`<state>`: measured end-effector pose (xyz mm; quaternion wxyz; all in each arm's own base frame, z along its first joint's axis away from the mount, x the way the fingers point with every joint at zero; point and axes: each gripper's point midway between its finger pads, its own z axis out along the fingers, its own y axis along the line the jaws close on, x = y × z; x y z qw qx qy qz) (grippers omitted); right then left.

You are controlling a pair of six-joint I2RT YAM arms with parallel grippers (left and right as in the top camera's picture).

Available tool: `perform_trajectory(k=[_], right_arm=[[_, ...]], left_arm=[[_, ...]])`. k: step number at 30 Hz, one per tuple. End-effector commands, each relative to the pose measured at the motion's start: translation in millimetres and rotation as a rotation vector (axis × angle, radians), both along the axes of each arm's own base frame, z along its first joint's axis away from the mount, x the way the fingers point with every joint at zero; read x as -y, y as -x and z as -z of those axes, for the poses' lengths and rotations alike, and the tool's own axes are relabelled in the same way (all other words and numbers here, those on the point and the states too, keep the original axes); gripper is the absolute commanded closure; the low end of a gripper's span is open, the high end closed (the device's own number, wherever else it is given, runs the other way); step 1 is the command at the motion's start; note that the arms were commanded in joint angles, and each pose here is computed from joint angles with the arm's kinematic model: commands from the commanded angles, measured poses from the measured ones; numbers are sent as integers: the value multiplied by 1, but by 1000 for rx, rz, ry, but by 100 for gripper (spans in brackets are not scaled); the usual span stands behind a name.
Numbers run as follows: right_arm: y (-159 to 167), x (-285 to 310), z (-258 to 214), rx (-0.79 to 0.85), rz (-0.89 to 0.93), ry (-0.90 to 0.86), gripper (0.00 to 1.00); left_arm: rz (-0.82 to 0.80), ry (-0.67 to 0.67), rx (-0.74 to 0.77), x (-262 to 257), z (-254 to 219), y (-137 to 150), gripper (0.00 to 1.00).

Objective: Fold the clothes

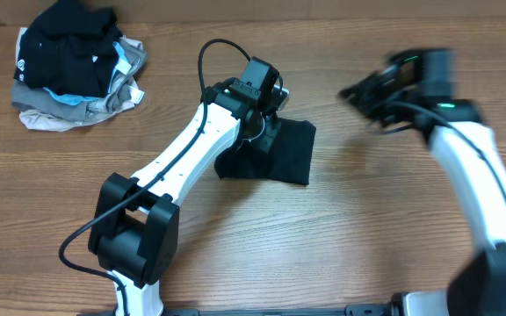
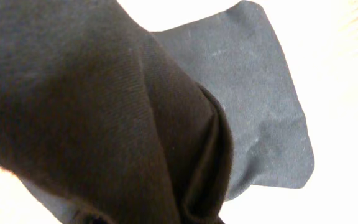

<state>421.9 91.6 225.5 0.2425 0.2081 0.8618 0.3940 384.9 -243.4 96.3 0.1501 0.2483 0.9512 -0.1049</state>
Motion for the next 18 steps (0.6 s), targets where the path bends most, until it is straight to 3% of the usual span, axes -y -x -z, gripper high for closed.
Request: perform_trajectory(k=[1, 6, 9, 10, 11, 12, 13, 18], right_arm=[[9, 30, -46, 106, 44, -2, 94], [21, 71, -48, 80, 132, 13, 92], [28, 85, -42, 60, 140, 23, 88], [29, 87, -41, 58, 140, 27, 85], [30, 88, -41, 59, 136, 32, 80], [31, 89, -40, 56, 136, 33, 76], [31, 89, -39, 55, 134, 35, 74], [34, 88, -35, 45, 121, 50, 64]], left_arm=[[16, 63, 17, 20, -8, -2, 96], [117, 212, 5, 63, -20, 12, 93], [172, 259, 27, 87, -27, 19, 64], [184, 263, 33, 92, -28, 22, 45], [193, 264, 39, 96, -29, 23, 21], [200, 266, 42, 99, -29, 25, 4], [204, 266, 43, 100, -29, 26, 0], [138, 286, 57, 90, -51, 8, 0]])
